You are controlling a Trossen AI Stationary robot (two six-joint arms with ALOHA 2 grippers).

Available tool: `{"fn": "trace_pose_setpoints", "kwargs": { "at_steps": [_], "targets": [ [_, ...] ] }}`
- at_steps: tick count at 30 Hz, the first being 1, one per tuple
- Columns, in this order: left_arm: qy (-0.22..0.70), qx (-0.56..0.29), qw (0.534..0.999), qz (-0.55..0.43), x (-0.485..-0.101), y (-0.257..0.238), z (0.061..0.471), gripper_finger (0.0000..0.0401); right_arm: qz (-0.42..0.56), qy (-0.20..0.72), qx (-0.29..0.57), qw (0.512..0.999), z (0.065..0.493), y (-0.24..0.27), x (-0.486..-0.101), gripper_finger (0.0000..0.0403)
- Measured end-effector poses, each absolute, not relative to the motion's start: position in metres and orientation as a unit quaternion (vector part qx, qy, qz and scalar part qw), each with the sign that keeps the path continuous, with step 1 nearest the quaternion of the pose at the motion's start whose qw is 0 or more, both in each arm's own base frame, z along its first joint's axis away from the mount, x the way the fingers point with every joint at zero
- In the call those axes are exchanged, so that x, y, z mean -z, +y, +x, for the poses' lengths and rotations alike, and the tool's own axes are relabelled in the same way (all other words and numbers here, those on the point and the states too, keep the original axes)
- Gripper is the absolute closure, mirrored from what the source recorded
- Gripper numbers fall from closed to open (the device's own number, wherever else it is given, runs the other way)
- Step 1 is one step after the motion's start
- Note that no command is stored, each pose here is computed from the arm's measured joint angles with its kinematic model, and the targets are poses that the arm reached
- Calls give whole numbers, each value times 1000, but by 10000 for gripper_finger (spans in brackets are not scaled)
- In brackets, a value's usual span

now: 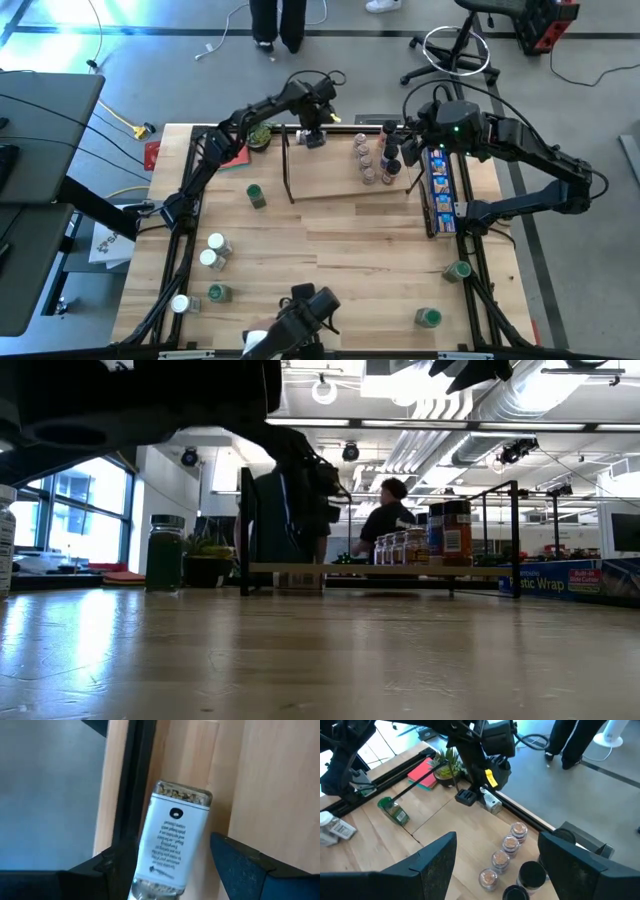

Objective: Shelf spices
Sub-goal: Put the white seasoning bottle on the shelf

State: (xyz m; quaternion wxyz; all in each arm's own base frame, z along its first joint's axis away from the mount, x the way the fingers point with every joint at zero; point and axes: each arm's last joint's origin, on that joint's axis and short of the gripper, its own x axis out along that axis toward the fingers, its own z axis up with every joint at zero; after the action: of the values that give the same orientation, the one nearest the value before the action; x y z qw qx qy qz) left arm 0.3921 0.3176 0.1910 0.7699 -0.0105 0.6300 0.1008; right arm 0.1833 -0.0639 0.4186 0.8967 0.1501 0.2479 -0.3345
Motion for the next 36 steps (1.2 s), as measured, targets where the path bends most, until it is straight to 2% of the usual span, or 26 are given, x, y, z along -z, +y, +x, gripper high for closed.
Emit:
{"fn": "trace_pose_setpoints", "kwargs": {
  "at_steps": [8, 14, 24, 29, 36],
  "targets": [
    [647, -75, 759, -3, -170, 317, 395, 163, 162, 243, 339, 894, 183, -64, -418, 128],
    [651, -64, 757, 5, -165, 316, 397, 207, 172, 240, 341, 892, 183, -64, -418, 128],
    [649, -74, 757, 20, -165, 319, 400, 208, 176, 238, 342, 892, 183, -64, -419, 128],
    [644, -90, 759, 35, -178, 319, 398, 208, 177, 238, 343, 891, 183, -64, -419, 128],
    [597, -146, 786, 68, -229, 316, 395, 208, 169, 241, 341, 893, 183, -64, -418, 128]
  ]
}}
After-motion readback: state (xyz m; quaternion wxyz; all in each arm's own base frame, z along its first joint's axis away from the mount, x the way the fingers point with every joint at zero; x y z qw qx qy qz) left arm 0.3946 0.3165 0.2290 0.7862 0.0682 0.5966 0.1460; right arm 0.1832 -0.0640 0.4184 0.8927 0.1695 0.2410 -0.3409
